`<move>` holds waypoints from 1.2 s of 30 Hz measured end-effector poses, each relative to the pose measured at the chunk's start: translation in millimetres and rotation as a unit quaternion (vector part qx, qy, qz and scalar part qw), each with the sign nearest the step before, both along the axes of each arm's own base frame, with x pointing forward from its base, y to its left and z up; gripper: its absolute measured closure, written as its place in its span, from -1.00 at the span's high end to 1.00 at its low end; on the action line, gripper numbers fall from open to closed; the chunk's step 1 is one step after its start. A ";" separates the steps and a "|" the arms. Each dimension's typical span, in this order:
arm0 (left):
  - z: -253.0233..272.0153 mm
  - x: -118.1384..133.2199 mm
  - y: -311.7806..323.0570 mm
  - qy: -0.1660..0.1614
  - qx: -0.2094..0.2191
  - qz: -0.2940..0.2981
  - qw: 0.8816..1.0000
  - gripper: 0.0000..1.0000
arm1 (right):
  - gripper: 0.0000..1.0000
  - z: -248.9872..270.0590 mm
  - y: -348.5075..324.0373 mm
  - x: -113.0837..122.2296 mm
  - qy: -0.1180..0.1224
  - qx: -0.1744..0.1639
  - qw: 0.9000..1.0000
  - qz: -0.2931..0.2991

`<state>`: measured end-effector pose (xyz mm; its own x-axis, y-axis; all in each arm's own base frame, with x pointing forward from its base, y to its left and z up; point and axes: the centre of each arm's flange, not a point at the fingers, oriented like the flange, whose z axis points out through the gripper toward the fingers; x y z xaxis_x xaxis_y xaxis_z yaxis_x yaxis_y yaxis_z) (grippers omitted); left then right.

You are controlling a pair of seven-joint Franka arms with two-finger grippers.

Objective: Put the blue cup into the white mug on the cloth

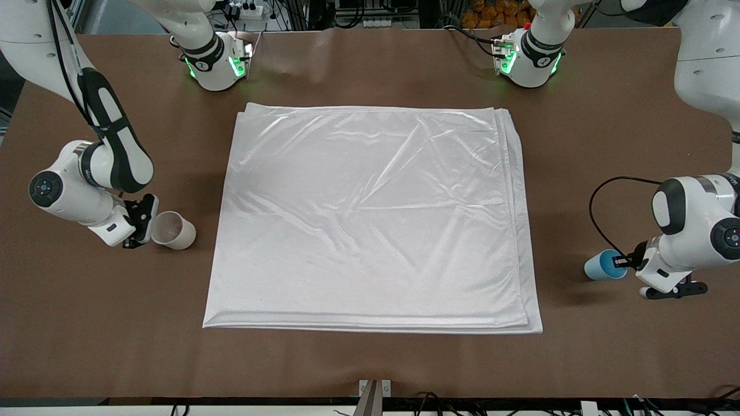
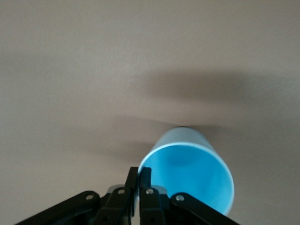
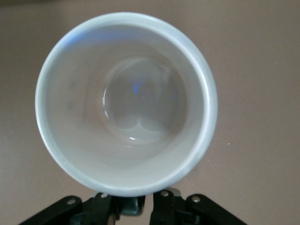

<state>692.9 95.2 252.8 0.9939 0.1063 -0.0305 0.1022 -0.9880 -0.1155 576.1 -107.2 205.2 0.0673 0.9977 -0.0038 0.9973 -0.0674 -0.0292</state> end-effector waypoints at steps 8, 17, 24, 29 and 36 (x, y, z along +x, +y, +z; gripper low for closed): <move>1.8 1.4 -1.5 -0.002 0.000 -0.001 1.000 -0.89 | -0.61 10.1 -1.5 4.2 -0.013 -0.002 1.000 0.004; 13.8 6.4 -5.4 -0.014 0.000 -0.003 1.000 -0.91 | -0.61 48.3 -1.5 14.4 -0.048 -0.007 0.999 0.005; 36.4 9.9 -6.2 -0.031 0.003 -0.004 1.000 -0.91 | -0.61 80.9 17.5 22.6 -0.077 0.012 0.997 0.000; 49.5 10.2 -7.5 -0.037 0.005 -0.004 0.999 -0.91 | -0.61 89.2 47.2 26.5 -0.083 0.024 0.996 0.014; 66.5 10.3 -12.1 -0.032 -0.011 0.011 0.999 -0.91 | -0.61 91.7 91.8 30.3 -0.085 0.037 0.996 0.014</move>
